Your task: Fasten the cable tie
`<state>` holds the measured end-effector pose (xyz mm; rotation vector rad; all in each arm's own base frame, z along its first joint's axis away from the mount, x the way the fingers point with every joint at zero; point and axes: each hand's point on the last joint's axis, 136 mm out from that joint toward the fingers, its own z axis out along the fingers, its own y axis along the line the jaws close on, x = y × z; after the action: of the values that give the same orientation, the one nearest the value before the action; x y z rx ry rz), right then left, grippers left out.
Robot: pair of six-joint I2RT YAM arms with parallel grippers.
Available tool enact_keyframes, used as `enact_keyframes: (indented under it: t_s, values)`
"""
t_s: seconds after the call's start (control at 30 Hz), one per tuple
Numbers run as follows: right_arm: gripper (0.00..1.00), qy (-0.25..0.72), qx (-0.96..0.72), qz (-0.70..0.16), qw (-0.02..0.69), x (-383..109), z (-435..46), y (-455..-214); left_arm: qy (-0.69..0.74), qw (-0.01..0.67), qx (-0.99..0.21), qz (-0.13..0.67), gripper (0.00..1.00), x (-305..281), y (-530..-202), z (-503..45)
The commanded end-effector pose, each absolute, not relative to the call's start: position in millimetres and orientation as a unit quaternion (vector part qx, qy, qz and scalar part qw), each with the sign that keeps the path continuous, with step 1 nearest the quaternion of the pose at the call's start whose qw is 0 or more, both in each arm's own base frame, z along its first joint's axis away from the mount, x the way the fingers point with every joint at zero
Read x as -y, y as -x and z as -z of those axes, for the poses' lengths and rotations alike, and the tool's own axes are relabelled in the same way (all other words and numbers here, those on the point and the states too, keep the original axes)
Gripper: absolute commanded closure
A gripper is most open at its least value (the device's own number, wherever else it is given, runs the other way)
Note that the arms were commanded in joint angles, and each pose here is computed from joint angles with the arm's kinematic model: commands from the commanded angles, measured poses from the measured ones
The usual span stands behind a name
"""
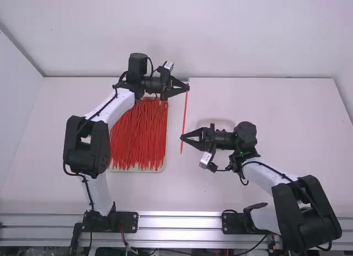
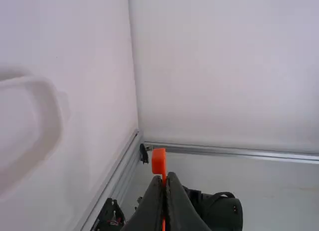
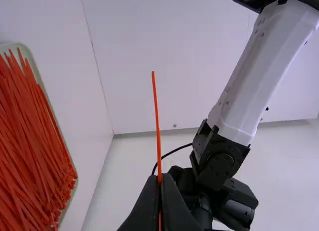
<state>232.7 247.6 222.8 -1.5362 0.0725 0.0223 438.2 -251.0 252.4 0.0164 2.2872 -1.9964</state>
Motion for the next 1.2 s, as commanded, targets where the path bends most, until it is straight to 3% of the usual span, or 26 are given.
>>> enact_keyframes:
  t_s: [0.0, 0.43, 1.03, 1.17]
  values:
    - [1.00, 0.695, -0.033, -0.014, 0.718, -247.0, -221.6, -231.4, -0.014, 0.047, -0.751, 0.658, 0.98, 255.3, -434.2, -248.5]
    - [1.00, 0.694, -0.048, -0.028, 0.718, -246.5, -221.6, -232.0, -0.020, 0.052, -0.751, 0.658, 0.98, 255.3, -434.2, -248.4]
    - [1.00, 0.660, -0.220, -0.178, 0.696, -239.4, -221.8, -241.0, -0.040, 0.068, -0.750, 0.657, 0.98, 255.3, -433.6, -248.2]
    - [1.00, 0.650, -0.244, -0.170, 0.699, -239.3, -221.3, -249.0, -0.047, 0.074, -0.750, 0.656, 0.98, 255.3, -433.5, -248.2]
